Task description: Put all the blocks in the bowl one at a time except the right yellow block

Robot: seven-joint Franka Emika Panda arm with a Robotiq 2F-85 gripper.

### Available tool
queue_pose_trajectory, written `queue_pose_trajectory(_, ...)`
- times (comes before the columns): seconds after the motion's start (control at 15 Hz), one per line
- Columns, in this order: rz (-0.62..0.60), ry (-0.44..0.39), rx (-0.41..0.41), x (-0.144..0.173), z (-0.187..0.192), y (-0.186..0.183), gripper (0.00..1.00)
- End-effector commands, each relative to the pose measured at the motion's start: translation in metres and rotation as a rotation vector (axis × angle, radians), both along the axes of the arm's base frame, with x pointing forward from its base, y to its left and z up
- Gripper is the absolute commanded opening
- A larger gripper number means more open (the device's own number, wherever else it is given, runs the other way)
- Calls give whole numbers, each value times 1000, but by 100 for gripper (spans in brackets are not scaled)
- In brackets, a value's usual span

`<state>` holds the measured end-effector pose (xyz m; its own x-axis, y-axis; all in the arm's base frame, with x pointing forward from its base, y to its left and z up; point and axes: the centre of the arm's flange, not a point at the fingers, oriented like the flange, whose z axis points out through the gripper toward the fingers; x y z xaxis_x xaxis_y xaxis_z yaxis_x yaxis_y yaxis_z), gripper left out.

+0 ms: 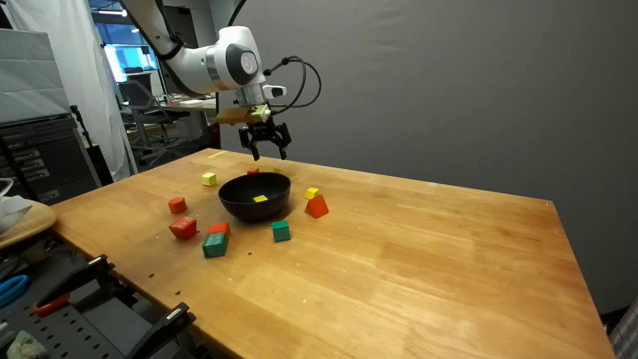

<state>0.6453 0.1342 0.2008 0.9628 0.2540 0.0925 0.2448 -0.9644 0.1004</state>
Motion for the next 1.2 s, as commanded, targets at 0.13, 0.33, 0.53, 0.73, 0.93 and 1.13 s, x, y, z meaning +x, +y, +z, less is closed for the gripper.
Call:
queue_pose_trajectory(0.13,58,104,6,32,-44,10,100)
queue_pose_trajectory(0.33,69,128,-3,34,-57,17,74)
queue_pose_trajectory(0.53,67,123,-14,36,-54,18,49)
queue_pose_trajectory(0.73,58,98,-23,37,-40,19,27)
queue_pose_trajectory(0.93,29,100,-11,21,-4,15,21)
queue_pose_trajectory(1.13,-3,135,-23,-17,41,-1,21)
